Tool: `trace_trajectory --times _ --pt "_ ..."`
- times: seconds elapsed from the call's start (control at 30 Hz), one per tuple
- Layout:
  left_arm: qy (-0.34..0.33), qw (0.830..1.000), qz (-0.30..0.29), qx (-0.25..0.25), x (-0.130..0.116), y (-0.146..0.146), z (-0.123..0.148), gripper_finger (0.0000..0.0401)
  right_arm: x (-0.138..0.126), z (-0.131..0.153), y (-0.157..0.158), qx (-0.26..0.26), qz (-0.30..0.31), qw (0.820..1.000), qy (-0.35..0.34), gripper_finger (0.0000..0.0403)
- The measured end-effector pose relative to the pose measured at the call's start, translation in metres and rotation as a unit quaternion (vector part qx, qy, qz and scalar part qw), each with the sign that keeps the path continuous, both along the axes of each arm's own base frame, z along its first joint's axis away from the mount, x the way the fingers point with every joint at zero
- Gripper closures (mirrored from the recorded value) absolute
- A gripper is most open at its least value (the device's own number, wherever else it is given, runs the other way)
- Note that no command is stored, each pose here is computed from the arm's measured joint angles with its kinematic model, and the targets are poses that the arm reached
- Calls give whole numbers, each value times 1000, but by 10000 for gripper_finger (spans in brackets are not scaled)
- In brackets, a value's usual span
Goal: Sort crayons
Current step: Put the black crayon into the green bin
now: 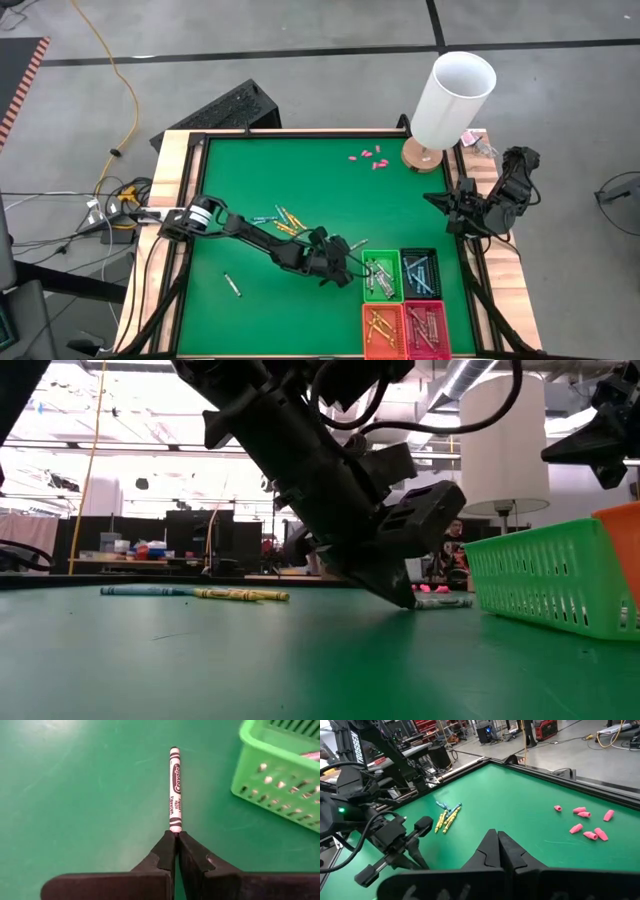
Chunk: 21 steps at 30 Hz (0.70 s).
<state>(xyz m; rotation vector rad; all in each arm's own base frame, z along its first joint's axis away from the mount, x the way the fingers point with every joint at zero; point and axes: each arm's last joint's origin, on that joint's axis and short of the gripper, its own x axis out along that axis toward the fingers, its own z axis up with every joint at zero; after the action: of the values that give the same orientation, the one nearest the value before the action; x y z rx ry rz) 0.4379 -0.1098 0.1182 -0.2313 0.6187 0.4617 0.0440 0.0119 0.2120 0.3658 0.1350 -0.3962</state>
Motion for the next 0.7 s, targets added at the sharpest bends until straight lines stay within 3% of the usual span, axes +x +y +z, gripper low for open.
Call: trace_trajectory --times 0.43,0.7 --pt "-31 999 20 37 -1 11 33 401 0 0 0 0 1 1000 1 403" --pt "-62 996 -9 56 1 7 52 401 0 0 0 0 0 1000 0 403"
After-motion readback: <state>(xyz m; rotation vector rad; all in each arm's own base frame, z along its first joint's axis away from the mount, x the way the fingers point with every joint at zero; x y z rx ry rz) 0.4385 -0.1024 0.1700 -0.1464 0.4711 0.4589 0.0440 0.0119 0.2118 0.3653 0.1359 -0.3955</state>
